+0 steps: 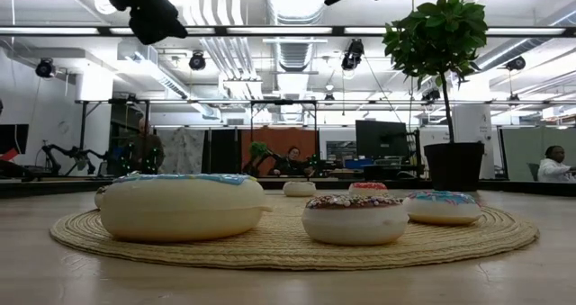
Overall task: Pick & Place donuts
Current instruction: Put the large pink donut into the gray plate
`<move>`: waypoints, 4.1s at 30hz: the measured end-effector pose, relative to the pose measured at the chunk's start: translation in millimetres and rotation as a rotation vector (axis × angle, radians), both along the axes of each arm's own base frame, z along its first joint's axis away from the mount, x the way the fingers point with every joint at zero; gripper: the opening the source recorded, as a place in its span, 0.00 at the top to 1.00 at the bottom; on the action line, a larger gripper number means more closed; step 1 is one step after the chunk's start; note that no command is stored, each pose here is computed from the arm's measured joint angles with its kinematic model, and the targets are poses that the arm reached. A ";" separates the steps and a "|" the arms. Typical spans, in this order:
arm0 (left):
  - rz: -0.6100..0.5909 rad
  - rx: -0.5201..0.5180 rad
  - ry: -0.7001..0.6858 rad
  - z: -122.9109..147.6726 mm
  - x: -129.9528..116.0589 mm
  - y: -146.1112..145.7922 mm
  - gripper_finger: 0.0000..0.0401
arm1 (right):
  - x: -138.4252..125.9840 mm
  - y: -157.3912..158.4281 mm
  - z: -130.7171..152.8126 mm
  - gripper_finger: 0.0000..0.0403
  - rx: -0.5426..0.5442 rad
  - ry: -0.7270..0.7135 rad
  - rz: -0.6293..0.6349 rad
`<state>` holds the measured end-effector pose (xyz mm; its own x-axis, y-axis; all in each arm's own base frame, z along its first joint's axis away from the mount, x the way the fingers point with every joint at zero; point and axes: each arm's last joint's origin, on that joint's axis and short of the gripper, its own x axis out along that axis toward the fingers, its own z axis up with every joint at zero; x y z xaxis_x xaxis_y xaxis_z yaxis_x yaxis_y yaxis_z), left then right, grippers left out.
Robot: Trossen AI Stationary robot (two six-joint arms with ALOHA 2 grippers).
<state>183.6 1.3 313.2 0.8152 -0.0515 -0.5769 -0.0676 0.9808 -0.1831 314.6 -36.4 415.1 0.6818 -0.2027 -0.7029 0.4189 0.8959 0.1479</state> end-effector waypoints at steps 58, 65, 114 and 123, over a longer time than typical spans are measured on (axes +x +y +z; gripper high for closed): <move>-0.536 0.452 0.619 -102.9 113.8 3.9 0.68 | -95.8 9.8 48.4 0.52 0.008 -0.060 -0.017; -0.558 0.459 0.629 -110.9 118.4 3.9 0.68 | -99.1 10.1 50.1 0.52 0.004 -0.068 -0.020; -0.557 0.432 0.688 -138.4 130.5 3.9 0.68 | -96.4 9.2 47.8 0.52 -0.006 -0.053 -0.038; -0.561 0.423 0.675 -138.7 131.3 3.6 0.68 | -96.3 9.2 47.8 0.52 -0.006 -0.053 -0.037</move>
<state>314.9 5.0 174.5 0.2266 -0.0129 -0.9739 0.4684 0.8782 0.0974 218.3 -27.2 462.9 0.7100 -0.2330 -0.6645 0.4437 0.8808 0.1653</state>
